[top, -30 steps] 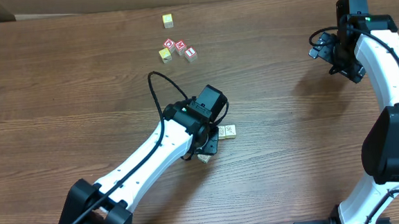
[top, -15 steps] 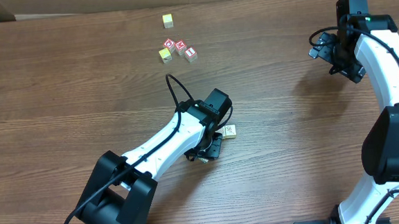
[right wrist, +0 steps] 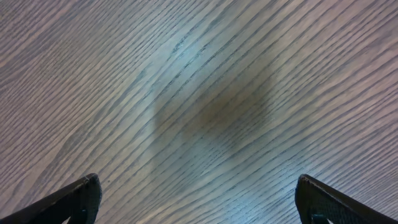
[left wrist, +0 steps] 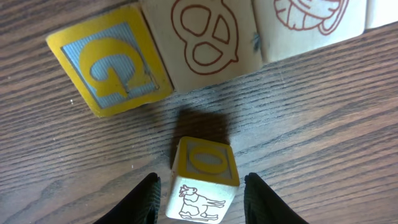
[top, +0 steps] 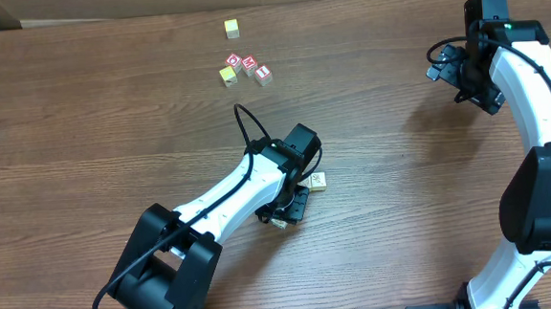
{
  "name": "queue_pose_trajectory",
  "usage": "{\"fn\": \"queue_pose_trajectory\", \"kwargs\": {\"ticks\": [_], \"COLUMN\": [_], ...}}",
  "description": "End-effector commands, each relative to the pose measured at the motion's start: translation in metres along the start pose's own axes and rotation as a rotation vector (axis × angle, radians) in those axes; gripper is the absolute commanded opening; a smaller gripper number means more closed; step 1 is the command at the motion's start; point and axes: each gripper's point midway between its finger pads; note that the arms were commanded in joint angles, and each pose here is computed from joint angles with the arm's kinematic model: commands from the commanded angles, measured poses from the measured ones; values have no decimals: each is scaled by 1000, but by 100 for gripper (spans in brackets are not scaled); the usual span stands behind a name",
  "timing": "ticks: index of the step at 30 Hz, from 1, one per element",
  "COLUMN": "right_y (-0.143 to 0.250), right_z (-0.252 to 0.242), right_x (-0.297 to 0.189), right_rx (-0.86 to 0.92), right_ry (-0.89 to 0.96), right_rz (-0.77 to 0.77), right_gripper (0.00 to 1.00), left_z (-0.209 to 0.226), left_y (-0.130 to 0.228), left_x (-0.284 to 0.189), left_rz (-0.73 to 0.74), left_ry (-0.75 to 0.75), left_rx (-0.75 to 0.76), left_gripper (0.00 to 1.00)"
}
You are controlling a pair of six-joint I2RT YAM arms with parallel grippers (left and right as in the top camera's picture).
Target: Flip 5 blocks
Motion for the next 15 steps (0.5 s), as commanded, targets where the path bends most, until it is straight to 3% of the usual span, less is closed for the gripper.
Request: {"fn": "queue_pose_trajectory", "kwargs": {"ticks": [1, 15], "right_y": [-7, -7], "right_z": [2, 2], "right_x": [-10, -10], "right_rx": [1, 1], "right_ry": [-16, -16], "right_rz": [-33, -33], "right_gripper": [100, 100], "left_z": [1, 2], "left_y": [6, 11], "left_x": [5, 8], "left_rz": [31, 46], "left_ry": [-6, -11], "left_rx": [27, 26], "left_gripper": [37, 36]}}
Point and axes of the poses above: each gripper's point midway between its finger pads, its own x axis out along the fingers, its own z axis along the line the jaws close on, y = z × x, and after that the axes turned 8 degrees about x, right-handed
